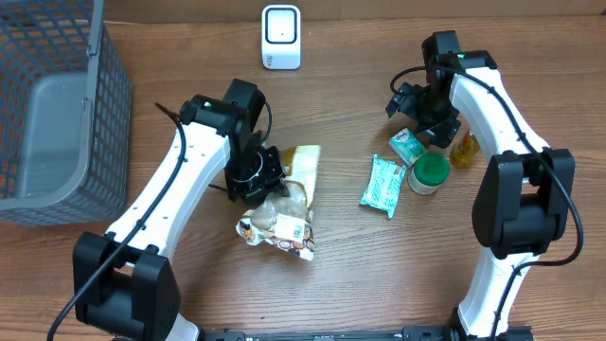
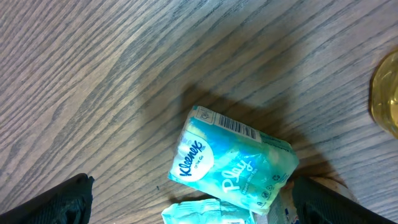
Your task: Scan the item barcode
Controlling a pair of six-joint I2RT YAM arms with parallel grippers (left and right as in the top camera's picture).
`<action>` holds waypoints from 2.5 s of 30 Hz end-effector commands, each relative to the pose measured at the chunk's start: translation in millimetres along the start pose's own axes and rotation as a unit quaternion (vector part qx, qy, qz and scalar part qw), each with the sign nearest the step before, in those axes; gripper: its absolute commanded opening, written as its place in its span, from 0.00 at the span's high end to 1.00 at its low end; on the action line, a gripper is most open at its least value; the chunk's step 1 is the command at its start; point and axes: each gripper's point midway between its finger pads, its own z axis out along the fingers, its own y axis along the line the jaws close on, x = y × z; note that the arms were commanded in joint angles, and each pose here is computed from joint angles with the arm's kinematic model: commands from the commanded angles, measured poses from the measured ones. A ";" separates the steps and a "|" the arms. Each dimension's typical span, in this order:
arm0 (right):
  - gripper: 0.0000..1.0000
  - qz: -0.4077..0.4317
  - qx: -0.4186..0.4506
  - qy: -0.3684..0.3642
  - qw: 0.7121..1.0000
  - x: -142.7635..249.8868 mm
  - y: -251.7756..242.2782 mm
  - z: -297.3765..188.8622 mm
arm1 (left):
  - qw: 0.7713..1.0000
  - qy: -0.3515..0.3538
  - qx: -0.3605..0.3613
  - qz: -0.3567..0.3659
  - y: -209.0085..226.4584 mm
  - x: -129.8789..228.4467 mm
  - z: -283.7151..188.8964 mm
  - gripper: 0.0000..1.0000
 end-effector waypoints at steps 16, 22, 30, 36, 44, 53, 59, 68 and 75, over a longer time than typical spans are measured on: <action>0.00 -0.002 -0.017 -0.020 1.000 -8.5 6.8 -15.8 | 0.967 -0.135 -0.054 -0.208 10.6 -25.4 21.9 0.95; 0.00 -0.002 -0.017 -0.020 1.000 -8.5 6.8 -15.8 | 0.967 -0.155 -0.030 -0.201 11.5 -34.1 63.0 0.92; 0.00 -0.002 -0.017 -0.020 1.000 -8.5 6.8 -15.8 | 0.982 -0.171 -0.042 -0.067 10.6 -44.4 62.9 0.23; 0.00 -0.002 -0.017 -0.020 1.000 -8.5 6.8 -15.8 | 0.980 -0.162 -0.045 0.109 -12.8 -45.0 37.0 0.06; 0.00 -0.002 -0.017 -0.020 1.000 -8.5 6.8 -15.8 | 0.947 -0.189 -0.083 0.247 -20.2 -59.1 22.7 0.10; 0.00 -0.002 -0.017 -0.020 1.000 -8.5 6.8 -15.8 | 0.948 -0.150 -0.111 0.257 -8.4 -63.9 50.5 0.16; 0.00 -0.002 -0.017 -0.020 1.000 -8.5 6.8 -15.8 | 0.956 -0.135 -0.120 0.231 -2.2 -65.8 63.5 0.16; 0.00 -0.002 -0.017 -0.020 1.000 -8.5 6.8 -15.8 | 0.971 -0.067 -0.109 0.202 6.9 -36.5 69.4 0.18; 0.00 -0.002 -0.017 -0.020 1.000 -8.5 6.8 -15.8 | 0.973 -0.048 -0.124 0.188 16.6 -27.9 69.4 0.12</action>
